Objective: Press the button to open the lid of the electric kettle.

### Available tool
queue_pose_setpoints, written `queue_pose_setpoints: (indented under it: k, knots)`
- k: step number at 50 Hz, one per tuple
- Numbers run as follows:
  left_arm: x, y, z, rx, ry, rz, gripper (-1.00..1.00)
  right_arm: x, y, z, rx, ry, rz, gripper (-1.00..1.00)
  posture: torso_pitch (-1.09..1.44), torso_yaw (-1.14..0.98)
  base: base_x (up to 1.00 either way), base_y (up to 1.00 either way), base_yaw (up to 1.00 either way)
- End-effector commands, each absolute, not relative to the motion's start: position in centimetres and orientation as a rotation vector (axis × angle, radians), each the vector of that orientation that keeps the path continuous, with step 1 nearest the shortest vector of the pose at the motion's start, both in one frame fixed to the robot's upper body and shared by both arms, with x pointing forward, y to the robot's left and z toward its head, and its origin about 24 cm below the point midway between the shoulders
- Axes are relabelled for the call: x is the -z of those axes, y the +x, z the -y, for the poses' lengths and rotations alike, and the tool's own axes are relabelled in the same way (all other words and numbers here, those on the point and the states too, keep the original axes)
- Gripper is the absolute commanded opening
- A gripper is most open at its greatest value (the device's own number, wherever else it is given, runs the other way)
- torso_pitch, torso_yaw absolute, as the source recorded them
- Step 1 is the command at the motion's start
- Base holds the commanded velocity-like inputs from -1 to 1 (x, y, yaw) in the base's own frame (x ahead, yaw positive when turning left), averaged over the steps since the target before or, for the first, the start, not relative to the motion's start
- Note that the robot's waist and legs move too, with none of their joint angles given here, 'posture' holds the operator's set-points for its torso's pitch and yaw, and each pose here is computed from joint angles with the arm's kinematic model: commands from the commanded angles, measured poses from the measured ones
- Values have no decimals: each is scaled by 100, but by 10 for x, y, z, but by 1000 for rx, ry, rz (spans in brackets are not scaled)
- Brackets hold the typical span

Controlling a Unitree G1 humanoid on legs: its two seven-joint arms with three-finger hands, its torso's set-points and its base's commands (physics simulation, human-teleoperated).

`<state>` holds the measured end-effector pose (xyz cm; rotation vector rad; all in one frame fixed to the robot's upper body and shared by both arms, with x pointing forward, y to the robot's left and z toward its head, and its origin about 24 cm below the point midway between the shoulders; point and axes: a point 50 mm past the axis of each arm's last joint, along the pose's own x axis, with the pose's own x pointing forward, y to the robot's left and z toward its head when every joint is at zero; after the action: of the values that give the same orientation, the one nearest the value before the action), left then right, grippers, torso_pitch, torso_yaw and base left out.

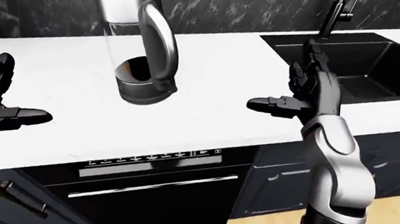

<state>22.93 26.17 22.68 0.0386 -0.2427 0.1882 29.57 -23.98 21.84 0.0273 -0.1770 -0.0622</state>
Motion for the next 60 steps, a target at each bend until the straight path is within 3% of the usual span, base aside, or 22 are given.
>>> queue_pose_setpoints:
  k: [1, 31, 60]
  knots:
    - [-243, 225, -257, -166, 64, 338, 100, -243, 289, 243, 84, 4, 299, 100, 0, 0, 28, 30, 0]
    - [-249, 222, -262, -231, 68, 385, 100, -245, 291, 247, 113, 4, 306, 100, 0, 0, 23, 19, 0]
    - [-250, 215, -258, -161, 57, 432, 100, -246, 291, 247, 113, 7, 289, 100, -5, 0, 0, 0, 0]
